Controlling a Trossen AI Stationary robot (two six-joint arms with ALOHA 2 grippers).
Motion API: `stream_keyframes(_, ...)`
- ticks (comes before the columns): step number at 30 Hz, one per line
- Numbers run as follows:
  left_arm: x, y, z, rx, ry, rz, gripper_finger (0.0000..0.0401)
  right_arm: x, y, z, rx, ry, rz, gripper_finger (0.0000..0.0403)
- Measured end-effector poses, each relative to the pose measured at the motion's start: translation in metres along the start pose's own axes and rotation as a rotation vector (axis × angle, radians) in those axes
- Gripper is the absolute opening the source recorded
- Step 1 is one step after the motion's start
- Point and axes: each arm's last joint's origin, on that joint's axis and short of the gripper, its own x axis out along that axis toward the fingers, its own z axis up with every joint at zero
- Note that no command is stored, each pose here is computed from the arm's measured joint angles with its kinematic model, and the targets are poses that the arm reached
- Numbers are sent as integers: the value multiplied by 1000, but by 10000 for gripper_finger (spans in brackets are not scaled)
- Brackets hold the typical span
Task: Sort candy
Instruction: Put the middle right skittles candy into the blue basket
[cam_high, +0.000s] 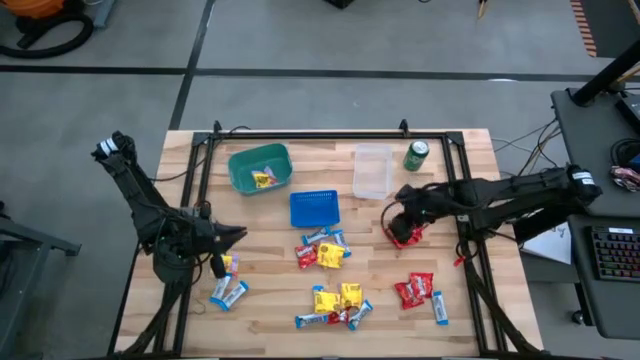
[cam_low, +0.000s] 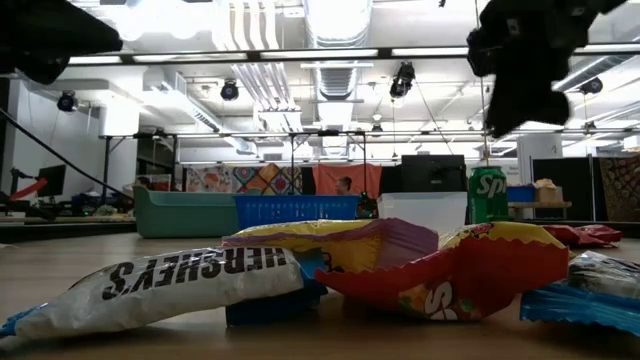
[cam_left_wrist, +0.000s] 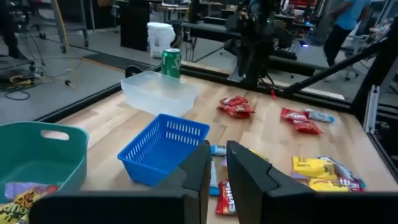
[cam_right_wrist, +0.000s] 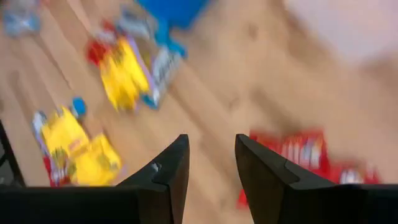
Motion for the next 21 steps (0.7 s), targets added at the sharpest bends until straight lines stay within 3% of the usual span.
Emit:
stream_keyframes(9, -1, -2, 6, 15, -19, 13, 36, 24, 11, -13, 114, 218, -192, 127)
stream_keyframes(21, 1, -8, 3, 55, -12, 20, 36, 76, 4, -17, 134, 345, -389, 217)
